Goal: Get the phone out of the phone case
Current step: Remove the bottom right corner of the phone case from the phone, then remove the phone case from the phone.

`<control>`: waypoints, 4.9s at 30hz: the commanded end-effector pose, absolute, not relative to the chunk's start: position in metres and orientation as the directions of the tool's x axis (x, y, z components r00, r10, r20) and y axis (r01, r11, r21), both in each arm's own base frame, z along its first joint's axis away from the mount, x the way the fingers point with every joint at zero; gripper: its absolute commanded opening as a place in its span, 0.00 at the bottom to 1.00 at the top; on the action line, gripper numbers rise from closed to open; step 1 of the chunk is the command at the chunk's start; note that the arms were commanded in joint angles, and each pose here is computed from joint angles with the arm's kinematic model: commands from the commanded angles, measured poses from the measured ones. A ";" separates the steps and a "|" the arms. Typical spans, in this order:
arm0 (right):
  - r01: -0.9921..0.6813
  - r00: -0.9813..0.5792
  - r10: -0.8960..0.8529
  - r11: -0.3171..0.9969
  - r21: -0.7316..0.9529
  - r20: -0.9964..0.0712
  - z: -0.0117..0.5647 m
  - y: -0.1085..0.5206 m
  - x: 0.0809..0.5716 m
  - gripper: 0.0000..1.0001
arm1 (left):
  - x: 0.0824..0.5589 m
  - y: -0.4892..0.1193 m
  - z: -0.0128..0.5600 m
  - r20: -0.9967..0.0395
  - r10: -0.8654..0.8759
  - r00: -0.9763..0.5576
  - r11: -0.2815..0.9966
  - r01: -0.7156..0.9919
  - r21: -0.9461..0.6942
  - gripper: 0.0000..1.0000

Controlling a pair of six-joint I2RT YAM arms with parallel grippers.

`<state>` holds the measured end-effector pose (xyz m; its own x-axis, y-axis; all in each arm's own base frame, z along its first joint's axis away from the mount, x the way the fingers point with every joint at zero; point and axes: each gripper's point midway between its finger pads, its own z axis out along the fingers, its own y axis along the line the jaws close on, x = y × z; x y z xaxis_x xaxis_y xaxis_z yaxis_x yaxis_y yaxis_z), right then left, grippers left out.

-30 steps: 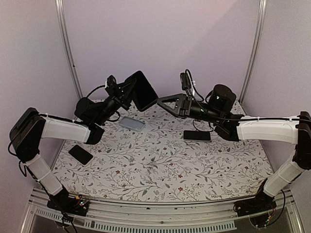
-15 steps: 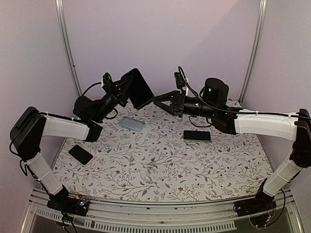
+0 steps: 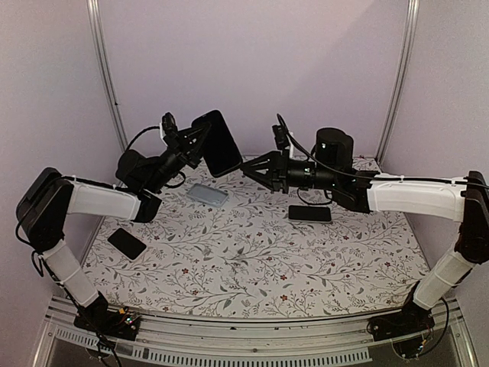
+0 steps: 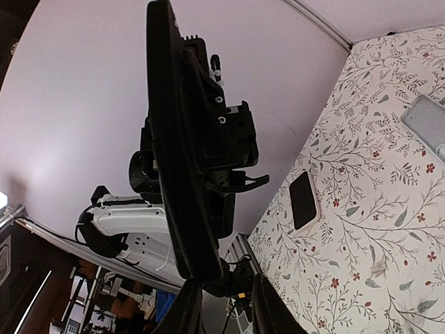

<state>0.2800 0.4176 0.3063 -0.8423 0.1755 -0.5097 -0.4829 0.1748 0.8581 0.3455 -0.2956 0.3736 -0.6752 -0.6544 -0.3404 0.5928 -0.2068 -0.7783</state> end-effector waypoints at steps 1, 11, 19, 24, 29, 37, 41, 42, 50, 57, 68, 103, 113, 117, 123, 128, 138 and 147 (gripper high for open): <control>-0.215 -0.895 0.239 0.508 0.834 -0.376 0.192 0.400 0.318 0.23 | 0.259 -0.309 0.448 -0.465 -0.528 -0.710 -0.440 0.698 -0.565 0.00; -0.306 -0.854 0.265 0.442 0.843 -0.448 0.224 0.408 0.326 0.27 | 0.260 -0.323 0.423 -0.427 -0.486 -0.763 -0.451 0.637 -0.626 0.00; -0.482 -0.793 0.268 0.275 0.832 -0.548 0.277 0.411 0.310 0.35 | 0.272 -0.328 0.398 -0.356 -0.469 -0.808 -0.438 0.563 -0.701 0.00; -0.543 -0.782 0.258 0.165 0.823 -0.568 0.299 0.413 0.295 0.35 | 0.280 -0.328 0.386 -0.329 -0.480 -0.813 -0.405 0.539 -0.739 0.00; -0.575 -0.779 0.241 0.095 0.813 -0.579 0.313 0.414 0.285 0.34 | 0.288 -0.329 0.375 -0.322 -0.488 -0.811 -0.360 0.523 -0.773 0.00; -0.562 -0.795 0.225 0.080 0.823 -0.564 0.310 0.417 0.284 0.27 | 0.294 -0.334 0.370 -0.336 -0.470 -0.816 -0.339 0.518 -0.785 0.00; -0.560 -0.799 0.219 0.069 0.826 -0.560 0.308 0.420 0.283 0.18 | 0.295 -0.337 0.363 -0.336 -0.439 -0.833 -0.341 0.500 -0.796 0.00; -0.559 -0.800 0.217 0.067 0.826 -0.559 0.308 0.420 0.283 0.16 | 0.297 -0.338 0.360 -0.335 -0.431 -0.838 -0.334 0.493 -0.804 0.00; -0.516 -0.828 0.219 0.060 0.854 -0.516 0.292 0.420 0.286 0.00 | 0.311 -0.341 0.339 -0.367 -0.414 -0.833 -0.209 0.479 -0.853 0.18; -0.475 -0.848 0.238 0.053 0.879 -0.473 0.277 0.414 0.293 0.00 | 0.328 -0.338 0.315 -0.374 -0.414 -0.830 -0.098 0.448 -0.889 0.37; -0.428 -0.857 0.266 0.114 0.897 -0.442 0.251 0.399 0.301 0.00 | 0.347 -0.324 0.280 -0.465 -0.414 -0.782 0.170 0.436 -0.884 0.77; -0.254 -0.911 0.220 0.367 0.895 -0.349 0.189 0.401 0.325 0.00 | 0.321 -0.313 0.208 -0.812 0.149 -0.564 0.807 0.544 -0.230 0.81; -0.206 -0.918 0.239 0.395 0.895 -0.317 0.185 0.399 0.334 0.00 | 0.309 -0.332 0.187 -0.796 0.259 -0.547 0.800 0.583 -0.141 0.82; -0.199 -0.918 0.245 0.398 0.895 -0.313 0.187 0.399 0.336 0.00 | 0.305 -0.340 0.182 -0.787 0.306 -0.537 0.789 0.605 -0.106 0.82; -0.181 -0.922 0.253 0.393 0.902 -0.295 0.190 0.400 0.338 0.00 | 0.304 -0.343 0.182 -0.786 0.333 -0.522 0.791 0.607 -0.068 0.83; -0.158 -0.927 0.256 0.392 0.906 -0.272 0.190 0.400 0.337 0.00 | 0.310 -0.348 0.182 -0.786 0.359 -0.504 0.808 0.589 -0.008 0.83; -0.124 -0.940 0.252 0.379 0.917 -0.231 0.188 0.404 0.337 0.00 | 0.311 -0.365 0.183 -0.788 0.405 -0.465 0.791 0.610 0.047 0.82; -0.119 -0.941 0.253 0.377 0.918 -0.226 0.188 0.406 0.338 0.00 | 0.309 -0.376 0.179 -0.782 0.442 -0.439 0.778 0.622 0.091 0.82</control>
